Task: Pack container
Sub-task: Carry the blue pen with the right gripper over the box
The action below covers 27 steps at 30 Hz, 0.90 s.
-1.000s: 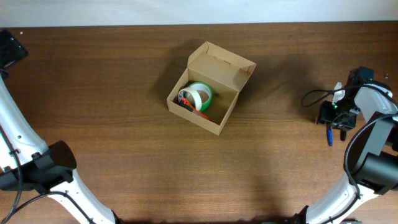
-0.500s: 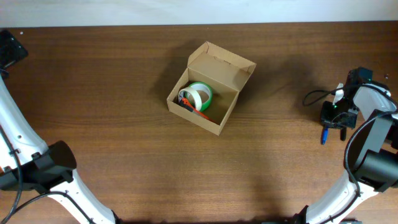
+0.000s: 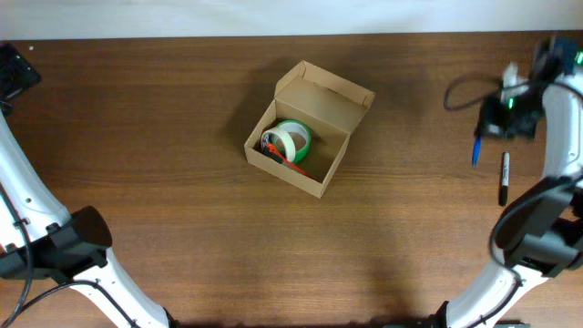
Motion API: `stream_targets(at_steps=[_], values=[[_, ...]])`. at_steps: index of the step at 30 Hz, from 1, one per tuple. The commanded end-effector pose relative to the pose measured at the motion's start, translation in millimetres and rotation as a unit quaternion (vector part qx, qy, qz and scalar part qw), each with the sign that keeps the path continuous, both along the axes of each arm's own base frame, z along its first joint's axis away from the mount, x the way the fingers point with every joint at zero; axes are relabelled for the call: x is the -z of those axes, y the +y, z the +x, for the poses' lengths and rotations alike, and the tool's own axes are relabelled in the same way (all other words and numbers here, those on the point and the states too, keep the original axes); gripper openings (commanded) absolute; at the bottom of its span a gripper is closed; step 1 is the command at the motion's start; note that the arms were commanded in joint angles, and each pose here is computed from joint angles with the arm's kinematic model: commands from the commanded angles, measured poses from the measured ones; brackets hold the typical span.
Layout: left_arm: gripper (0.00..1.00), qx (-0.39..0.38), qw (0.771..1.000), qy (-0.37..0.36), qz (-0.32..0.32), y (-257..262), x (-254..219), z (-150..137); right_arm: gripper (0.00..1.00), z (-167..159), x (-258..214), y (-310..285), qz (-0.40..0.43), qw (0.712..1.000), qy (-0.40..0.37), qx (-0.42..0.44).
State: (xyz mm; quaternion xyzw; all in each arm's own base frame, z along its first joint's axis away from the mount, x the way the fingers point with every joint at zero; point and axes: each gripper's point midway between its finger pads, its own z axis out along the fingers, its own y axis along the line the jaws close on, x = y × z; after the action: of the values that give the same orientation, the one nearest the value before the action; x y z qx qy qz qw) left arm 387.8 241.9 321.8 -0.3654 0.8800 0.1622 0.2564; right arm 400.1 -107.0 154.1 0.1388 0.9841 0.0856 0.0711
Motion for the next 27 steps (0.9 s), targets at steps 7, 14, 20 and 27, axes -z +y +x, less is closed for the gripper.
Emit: stream_targets(at_steps=[7,14,20,27], values=[[1.0,0.003,1.0,-0.003,0.002,-1.0,-4.9,-3.0,0.04,14.2,-164.0,164.2,-0.095,0.942,-0.196,-0.255],[1.0,0.003,1.0,-0.004,0.002,-1.0,-4.9,-2.9,0.04,3.6,-145.7,276.9,-0.153,0.881,-0.2,-0.4],[1.0,0.003,1.0,-0.003,0.002,-1.0,-4.9,-3.0,0.04,15.7,-103.3,324.4,-0.142,0.865,-0.181,-0.446],[1.0,0.003,1.0,-0.003,0.002,-0.9,-4.8,-2.8,0.04,19.1,-12.1,354.9,-0.076,0.858,-0.085,-0.501]])
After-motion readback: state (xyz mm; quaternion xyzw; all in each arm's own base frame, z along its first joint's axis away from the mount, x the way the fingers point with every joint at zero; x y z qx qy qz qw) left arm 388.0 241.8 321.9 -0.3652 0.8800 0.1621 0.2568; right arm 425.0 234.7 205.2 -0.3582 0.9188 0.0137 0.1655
